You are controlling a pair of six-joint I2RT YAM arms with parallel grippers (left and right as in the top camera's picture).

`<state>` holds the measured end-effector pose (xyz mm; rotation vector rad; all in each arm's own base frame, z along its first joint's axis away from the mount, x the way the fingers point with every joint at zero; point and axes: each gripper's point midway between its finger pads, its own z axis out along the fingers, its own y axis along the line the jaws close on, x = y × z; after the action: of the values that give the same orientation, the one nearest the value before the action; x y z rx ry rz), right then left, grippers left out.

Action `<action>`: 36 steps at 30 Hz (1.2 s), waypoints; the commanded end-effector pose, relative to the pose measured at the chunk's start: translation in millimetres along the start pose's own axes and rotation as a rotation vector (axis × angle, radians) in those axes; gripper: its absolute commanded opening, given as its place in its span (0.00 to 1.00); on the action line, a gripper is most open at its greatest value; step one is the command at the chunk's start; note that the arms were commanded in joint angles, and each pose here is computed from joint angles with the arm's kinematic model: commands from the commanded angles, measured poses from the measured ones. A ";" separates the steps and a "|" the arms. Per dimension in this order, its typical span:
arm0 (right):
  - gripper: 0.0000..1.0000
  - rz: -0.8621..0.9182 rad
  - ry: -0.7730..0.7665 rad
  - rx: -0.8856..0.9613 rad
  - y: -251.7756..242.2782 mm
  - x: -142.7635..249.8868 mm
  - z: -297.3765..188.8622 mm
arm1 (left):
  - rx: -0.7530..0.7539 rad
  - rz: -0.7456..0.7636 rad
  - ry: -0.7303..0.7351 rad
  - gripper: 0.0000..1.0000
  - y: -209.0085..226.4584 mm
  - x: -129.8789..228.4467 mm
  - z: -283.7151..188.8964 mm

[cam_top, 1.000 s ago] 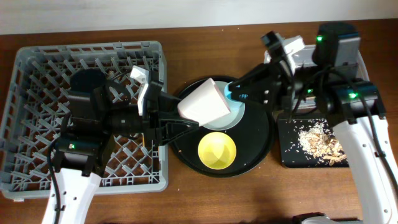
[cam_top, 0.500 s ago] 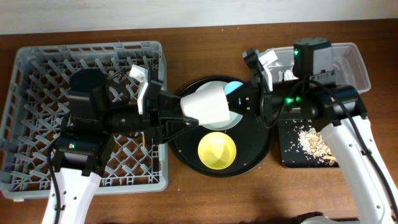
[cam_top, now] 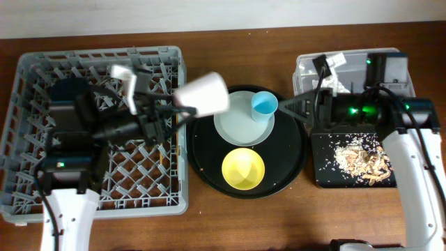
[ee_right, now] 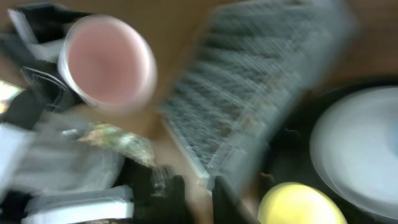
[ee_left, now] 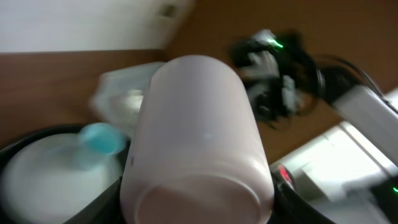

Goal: Sort waste into correct bins and load items into the dishwasher rack
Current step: 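Carry the pink cup with the left gripper into the dish rack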

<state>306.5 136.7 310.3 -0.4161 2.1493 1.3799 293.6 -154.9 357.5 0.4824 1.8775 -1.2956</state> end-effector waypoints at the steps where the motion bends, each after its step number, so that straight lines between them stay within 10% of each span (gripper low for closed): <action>1: 0.25 0.096 0.049 0.508 -86.7 21.3 -36.4 | -0.461 -0.136 -0.077 0.00 83.2 1.2 -37.3; 6: 0.54 0.153 0.123 0.700 -118.7 46.5 -52.8 | -0.972 -0.196 0.024 0.00 147.9 42.7 -95.7; 8: 0.98 0.166 0.134 0.698 -119.8 51.4 -51.8 | -1.033 -0.195 0.024 0.00 156.1 43.2 -103.6; 26: 0.99 0.174 0.141 0.698 -119.3 53.7 -52.0 | -1.073 -0.297 0.147 0.04 280.5 51.5 -63.9; 28: 0.99 0.174 0.141 0.698 -119.3 53.7 -52.0 | -1.094 -0.307 0.162 0.22 287.6 57.1 -65.2; 30: 0.99 0.174 0.141 0.698 -119.3 53.7 -52.0 | -1.094 -0.312 0.167 0.65 289.5 59.1 -64.6; 36: 0.99 0.174 0.141 0.698 -119.3 53.7 -52.0 | -1.085 -0.268 0.114 0.74 279.5 34.9 -65.9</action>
<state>313.7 42.1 208.4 -0.0499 2.6498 0.6182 427.9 10.1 145.7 -0.3023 2.5157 -0.2551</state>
